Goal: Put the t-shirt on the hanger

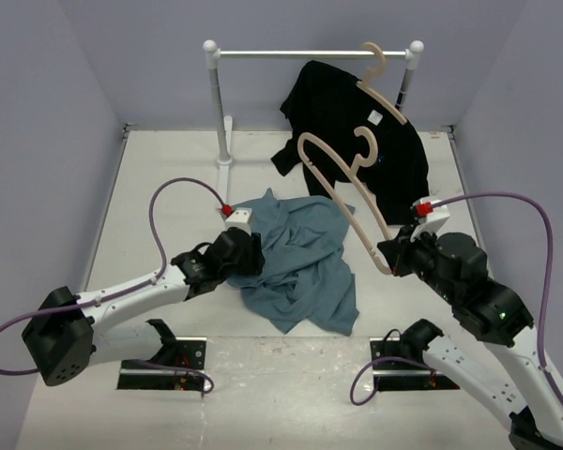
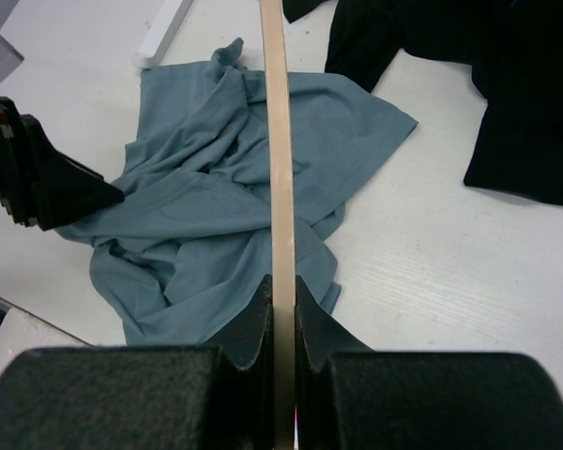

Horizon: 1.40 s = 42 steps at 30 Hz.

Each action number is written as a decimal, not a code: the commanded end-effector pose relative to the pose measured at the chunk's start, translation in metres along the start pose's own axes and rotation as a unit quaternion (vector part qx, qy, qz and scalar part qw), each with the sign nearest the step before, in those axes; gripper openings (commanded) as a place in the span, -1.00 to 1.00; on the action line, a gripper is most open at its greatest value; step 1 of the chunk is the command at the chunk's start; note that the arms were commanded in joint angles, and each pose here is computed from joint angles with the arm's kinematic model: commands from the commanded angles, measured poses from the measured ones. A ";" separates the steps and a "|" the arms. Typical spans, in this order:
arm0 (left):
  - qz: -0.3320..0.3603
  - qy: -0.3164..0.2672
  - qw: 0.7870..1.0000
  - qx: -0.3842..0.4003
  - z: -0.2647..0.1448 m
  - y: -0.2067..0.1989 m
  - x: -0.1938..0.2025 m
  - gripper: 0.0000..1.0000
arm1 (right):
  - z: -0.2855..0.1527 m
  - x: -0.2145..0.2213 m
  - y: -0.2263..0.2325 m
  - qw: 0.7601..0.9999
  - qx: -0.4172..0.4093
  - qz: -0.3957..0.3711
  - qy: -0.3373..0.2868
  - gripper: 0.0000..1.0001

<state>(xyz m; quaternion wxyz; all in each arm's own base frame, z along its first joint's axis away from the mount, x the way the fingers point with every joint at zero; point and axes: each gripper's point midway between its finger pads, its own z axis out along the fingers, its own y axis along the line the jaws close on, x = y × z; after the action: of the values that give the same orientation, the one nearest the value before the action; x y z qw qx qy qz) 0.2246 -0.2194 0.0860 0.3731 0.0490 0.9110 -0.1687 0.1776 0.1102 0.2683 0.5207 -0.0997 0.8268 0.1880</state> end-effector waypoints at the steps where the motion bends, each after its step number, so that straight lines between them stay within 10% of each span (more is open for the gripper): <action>1: 0.023 0.017 0.994 0.108 -0.017 -0.038 0.000 0.31 | 0.004 -0.010 0.005 1.000 -0.013 -0.008 -0.020 -1.00; 10: 0.072 0.019 0.950 0.303 -0.029 -0.107 0.001 0.18 | 0.010 -0.007 0.011 1.000 -0.025 -0.007 -0.008 -1.00; 13: 0.067 0.050 0.958 0.273 -0.008 -0.098 0.018 0.17 | 0.009 -0.008 0.011 1.000 -0.025 -0.007 -0.009 -1.00; 18: 0.061 0.020 0.983 0.171 0.007 -0.069 0.009 0.70 | 0.008 -0.008 0.010 1.000 -0.025 -0.010 -0.007 -1.00; 28: 0.054 -0.053 0.994 0.083 -0.010 -0.043 -0.034 0.66 | 0.019 -0.004 0.012 1.000 -0.025 -0.011 0.005 -1.00; 35: 0.088 -0.006 0.991 0.106 0.022 -0.060 -0.015 0.31 | 0.022 -0.006 0.015 0.999 -0.030 -0.012 0.012 -1.00; 42: 0.097 0.020 0.989 0.112 0.035 -0.063 -0.001 -0.47 | 0.017 -0.008 0.011 1.000 -0.021 -0.015 0.009 -1.00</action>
<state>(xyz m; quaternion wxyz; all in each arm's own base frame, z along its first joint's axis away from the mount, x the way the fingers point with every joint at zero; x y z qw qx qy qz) 0.2269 -0.2714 0.0618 0.3402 0.1688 0.9028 -0.2019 0.1864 0.1265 0.2497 0.4831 -0.1241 0.8460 0.1882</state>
